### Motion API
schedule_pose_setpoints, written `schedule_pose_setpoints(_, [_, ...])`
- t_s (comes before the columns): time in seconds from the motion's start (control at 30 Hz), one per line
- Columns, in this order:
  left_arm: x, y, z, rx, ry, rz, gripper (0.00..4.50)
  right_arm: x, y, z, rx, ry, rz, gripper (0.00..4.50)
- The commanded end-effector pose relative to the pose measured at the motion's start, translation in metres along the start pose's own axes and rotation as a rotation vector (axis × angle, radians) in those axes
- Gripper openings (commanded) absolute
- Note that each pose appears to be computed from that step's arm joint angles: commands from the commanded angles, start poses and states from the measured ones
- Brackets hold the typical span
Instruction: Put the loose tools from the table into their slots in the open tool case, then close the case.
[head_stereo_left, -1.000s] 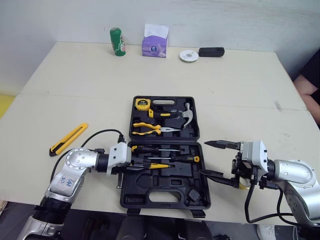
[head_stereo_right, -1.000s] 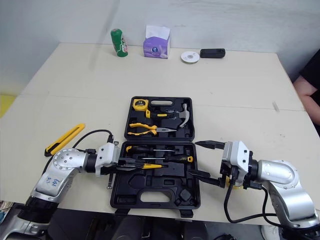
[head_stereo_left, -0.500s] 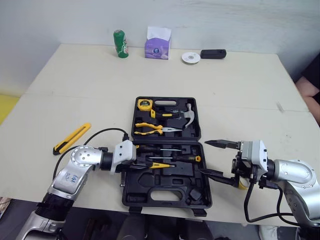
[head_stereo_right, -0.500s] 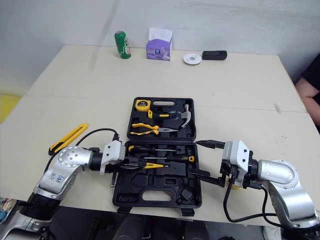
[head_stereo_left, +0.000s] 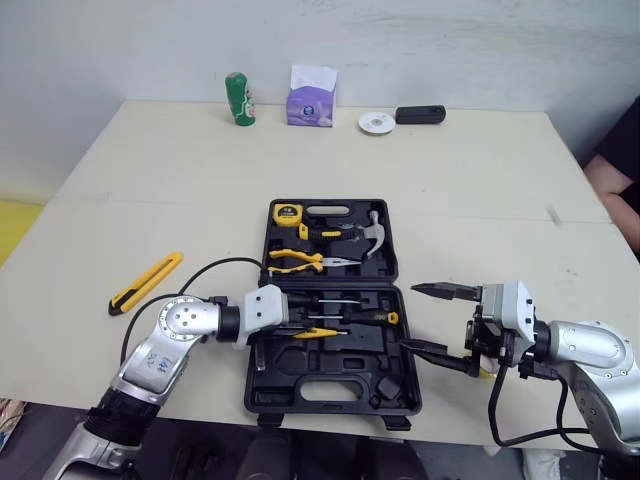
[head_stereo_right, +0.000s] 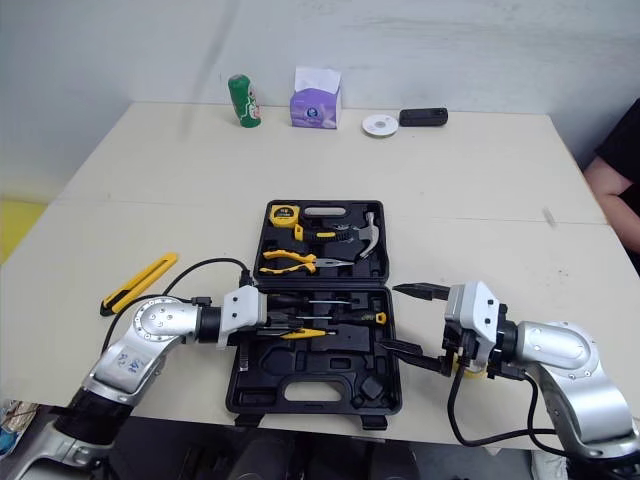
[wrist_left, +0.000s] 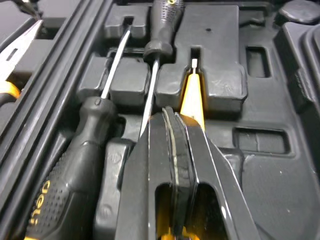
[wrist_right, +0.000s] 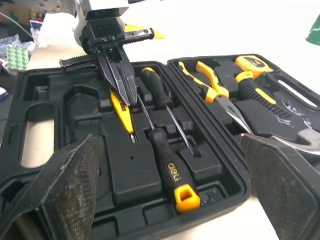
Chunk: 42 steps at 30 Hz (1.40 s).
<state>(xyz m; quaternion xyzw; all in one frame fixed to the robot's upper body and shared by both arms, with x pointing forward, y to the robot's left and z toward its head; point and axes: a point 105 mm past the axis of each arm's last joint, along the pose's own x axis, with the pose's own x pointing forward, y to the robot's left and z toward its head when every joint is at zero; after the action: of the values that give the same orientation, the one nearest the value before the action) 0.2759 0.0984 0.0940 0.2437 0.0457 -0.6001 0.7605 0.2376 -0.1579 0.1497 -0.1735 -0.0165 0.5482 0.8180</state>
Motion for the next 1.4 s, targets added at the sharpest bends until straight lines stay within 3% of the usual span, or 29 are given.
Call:
schedule_pose_setpoints(0.03, [-0.015, 0.005, -0.003, -0.004, -0.035, 0.035, 0.03, -0.017, -0.01, 0.006, -0.057, 0.009, -0.053, 4.5])
schedule_pose_setpoints(0.17, [-0.04, 0.017, 0.016, 0.002, -0.178, 0.114, 0.03, -0.039, -0.02, 0.005, -0.073, 0.038, -0.122, 4.5])
schedule_pose_setpoints(0.2, [-0.051, 0.02, 0.018, -0.007, -0.204, 0.145, 0.33, -0.048, -0.024, 0.005, -0.078, 0.048, -0.15, 4.5])
schedule_pose_setpoints(0.27, [-0.076, 0.027, 0.017, -0.02, -0.217, 0.208, 0.96, -0.067, -0.03, 0.005, -0.072, 0.055, -0.227, 4.5])
schedule_pose_setpoints(0.5, [-0.207, 0.059, -0.022, -0.083, -0.098, 0.725, 4.2, -0.162, -0.05, -0.018, -0.156, 0.183, -0.609, 4.5])
schedule_pose_setpoints(0.53, [-0.221, 0.059, -0.027, -0.095, -0.09, 0.78, 4.43, -0.173, -0.052, -0.021, -0.16, 0.197, -0.658, 4.5])
schedule_pose_setpoints(0.6, [-0.251, 0.059, -0.035, -0.118, -0.08, 0.919, 4.43, -0.201, -0.053, -0.031, -0.177, 0.249, -0.759, 4.5])
schedule_pose_setpoints(0.7, [-0.309, 0.048, -0.056, -0.134, 0.022, 1.194, 4.43, -0.249, -0.044, -0.05, -0.129, 0.327, -0.932, 4.5])
schedule_pose_setpoints(0.8, [-0.357, 0.026, -0.073, -0.166, 0.106, 1.413, 4.43, -0.294, -0.03, -0.062, -0.083, 0.385, -1.113, 4.5])
schedule_pose_setpoints(0.97, [-0.411, -0.015, -0.098, -0.303, 0.186, 1.664, 4.43, -0.337, 0.006, -0.083, 0.001, 0.499, -1.279, 4.5])
schedule_pose_setpoints(1.13, [-0.436, -0.046, -0.116, -0.428, 0.264, 1.779, 4.43, -0.369, 0.033, -0.09, 0.042, 0.568, -1.443, 4.5])
schedule_pose_setpoints(1.27, [-0.434, -0.046, -0.119, -0.458, 0.266, 1.759, 4.43, -0.372, 0.043, -0.095, 0.053, 0.587, -1.46, 4.5])
schedule_pose_setpoints(1.4, [-0.424, -0.039, -0.12, -0.464, 0.241, 1.722, 4.43, -0.358, 0.034, -0.097, 0.034, 0.545, -1.419, 4.5])
